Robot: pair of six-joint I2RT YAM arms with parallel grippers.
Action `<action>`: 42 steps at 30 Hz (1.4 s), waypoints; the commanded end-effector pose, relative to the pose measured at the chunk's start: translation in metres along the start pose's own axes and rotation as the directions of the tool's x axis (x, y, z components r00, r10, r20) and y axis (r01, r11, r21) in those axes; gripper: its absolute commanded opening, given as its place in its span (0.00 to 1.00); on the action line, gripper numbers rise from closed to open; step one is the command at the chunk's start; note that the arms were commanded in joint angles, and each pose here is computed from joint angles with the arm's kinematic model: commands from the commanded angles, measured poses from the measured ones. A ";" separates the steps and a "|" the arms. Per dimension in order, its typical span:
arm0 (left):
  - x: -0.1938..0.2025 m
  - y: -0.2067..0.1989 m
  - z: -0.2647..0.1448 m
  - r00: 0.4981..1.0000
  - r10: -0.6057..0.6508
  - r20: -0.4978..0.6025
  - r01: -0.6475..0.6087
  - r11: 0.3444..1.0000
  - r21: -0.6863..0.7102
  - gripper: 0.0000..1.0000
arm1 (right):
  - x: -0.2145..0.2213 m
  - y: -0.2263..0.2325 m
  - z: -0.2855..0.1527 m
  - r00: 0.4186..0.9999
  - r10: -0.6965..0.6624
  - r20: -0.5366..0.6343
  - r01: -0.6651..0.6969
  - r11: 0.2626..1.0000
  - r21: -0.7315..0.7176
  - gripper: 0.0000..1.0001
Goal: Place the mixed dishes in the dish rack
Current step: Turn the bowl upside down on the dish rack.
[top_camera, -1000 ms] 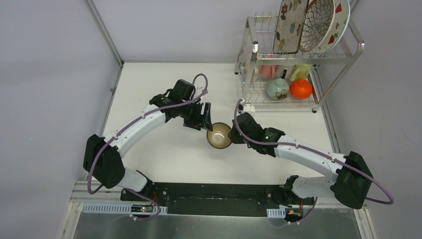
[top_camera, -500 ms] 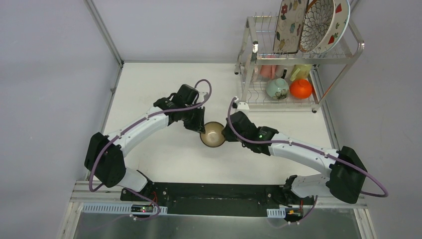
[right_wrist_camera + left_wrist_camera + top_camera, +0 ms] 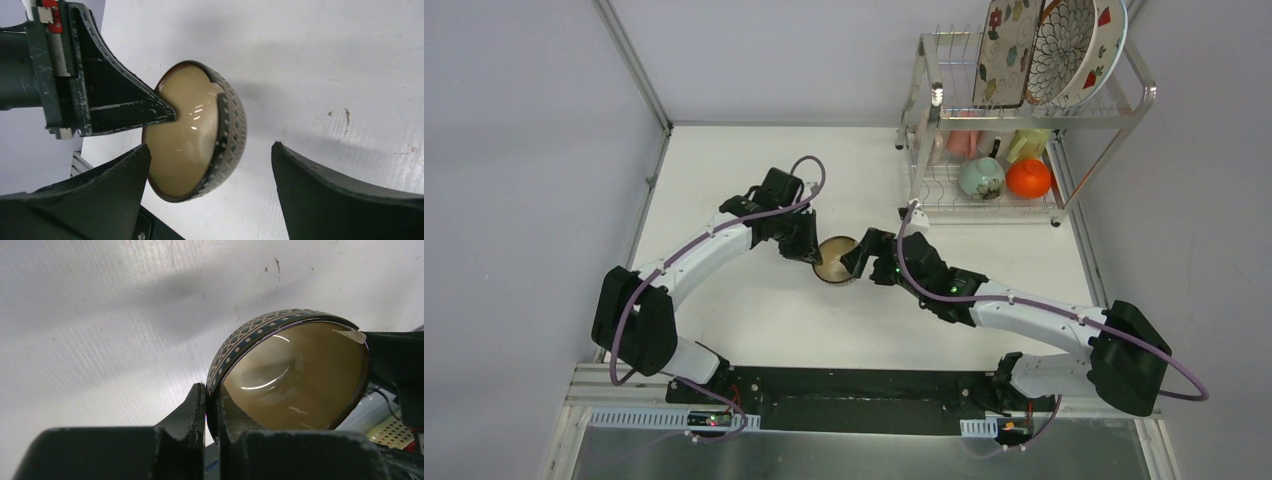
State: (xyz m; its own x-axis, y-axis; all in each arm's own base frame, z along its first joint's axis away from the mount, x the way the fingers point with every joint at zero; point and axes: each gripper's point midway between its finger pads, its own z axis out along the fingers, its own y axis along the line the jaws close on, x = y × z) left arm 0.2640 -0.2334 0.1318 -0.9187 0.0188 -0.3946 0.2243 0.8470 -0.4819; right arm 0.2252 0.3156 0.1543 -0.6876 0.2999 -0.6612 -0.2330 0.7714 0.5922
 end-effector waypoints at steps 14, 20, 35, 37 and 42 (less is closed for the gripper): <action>-0.033 -0.046 -0.053 0.961 -0.231 0.150 0.160 0.912 0.378 0.00 | -0.036 0.058 -0.003 0.969 0.225 0.102 -0.196 0.952 -0.237 0.97; -0.032 -0.054 -0.047 0.947 -0.312 0.074 0.237 0.836 0.494 0.00 | -0.029 0.069 0.002 0.972 0.222 0.080 -0.190 0.938 -0.291 1.00; -0.035 -0.045 -0.038 0.933 -0.349 0.083 0.270 0.836 0.478 0.00 | -0.024 0.063 0.008 0.960 0.268 0.086 -0.236 0.933 -0.272 0.90; -0.035 -0.044 -0.037 0.928 -0.365 0.080 0.283 0.827 0.485 0.00 | -0.027 0.055 0.004 0.959 0.264 0.100 -0.234 0.943 -0.238 0.96; -0.031 -0.042 -0.031 0.919 -0.391 0.054 0.318 0.815 0.484 0.00 | -0.031 0.038 -0.002 0.958 0.241 0.154 -0.210 0.958 -0.194 0.98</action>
State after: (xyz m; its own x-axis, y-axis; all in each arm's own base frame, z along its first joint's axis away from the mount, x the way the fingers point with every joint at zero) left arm 0.2666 -0.2472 0.1690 -0.9214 -0.3335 -0.1994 0.0026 0.5080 -0.8614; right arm 0.2320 0.3482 0.1825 -0.6689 0.5071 -0.5434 -0.2066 0.5754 0.7913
